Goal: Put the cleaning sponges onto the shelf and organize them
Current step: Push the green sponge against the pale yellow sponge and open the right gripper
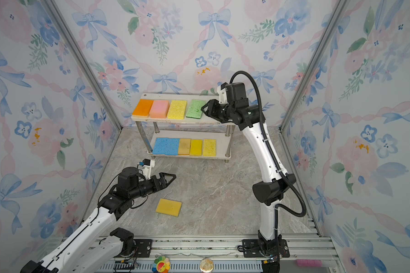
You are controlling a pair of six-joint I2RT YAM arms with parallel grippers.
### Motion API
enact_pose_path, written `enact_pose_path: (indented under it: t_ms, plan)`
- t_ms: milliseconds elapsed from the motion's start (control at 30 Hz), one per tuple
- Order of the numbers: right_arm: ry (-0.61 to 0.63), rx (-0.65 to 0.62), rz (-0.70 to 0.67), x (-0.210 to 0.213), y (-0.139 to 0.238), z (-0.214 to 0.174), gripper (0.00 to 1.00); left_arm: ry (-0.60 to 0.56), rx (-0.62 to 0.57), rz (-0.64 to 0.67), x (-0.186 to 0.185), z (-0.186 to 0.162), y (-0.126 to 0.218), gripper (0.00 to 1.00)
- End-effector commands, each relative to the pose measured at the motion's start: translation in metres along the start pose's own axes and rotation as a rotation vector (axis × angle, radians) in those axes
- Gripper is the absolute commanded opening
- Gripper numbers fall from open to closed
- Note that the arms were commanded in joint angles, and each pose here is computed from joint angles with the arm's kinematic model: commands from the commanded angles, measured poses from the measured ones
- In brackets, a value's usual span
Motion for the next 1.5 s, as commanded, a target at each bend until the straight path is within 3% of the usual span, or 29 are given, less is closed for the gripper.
enact_pose_path:
  t_ms: [0, 233, 633, 1467]
  plan:
    - [0.025, -0.032, -0.022, -0.016, -0.021, 0.010, 0.49, -0.021, 0.002, 0.010, -0.002, 0.002, 0.003, 0.98]
    - [0.020, -0.037, -0.042, -0.034, -0.043, 0.013, 0.58, -0.019, 0.009, 0.022, 0.003, -0.002, 0.003, 0.98]
    - [-0.058, -0.017, 0.035, -0.034, -0.085, 0.006, 0.60, -0.033, 0.020, 0.041, 0.006, -0.004, 0.003, 0.98]
    - [-0.078, -0.005, 0.126, -0.007, -0.088, 0.001, 0.59, -0.009, 0.004, 0.042, 0.008, -0.004, 0.007, 0.98]
Point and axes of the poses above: each gripper's point midway between its finger pads, its own y axis back along the fingers, its own x axis along the line the jaws close on, z = x × y, the point moved 2 cm from there along y, back along the fingers, and after that the axes turned 5 degrees about y, right-handed, at the moved point
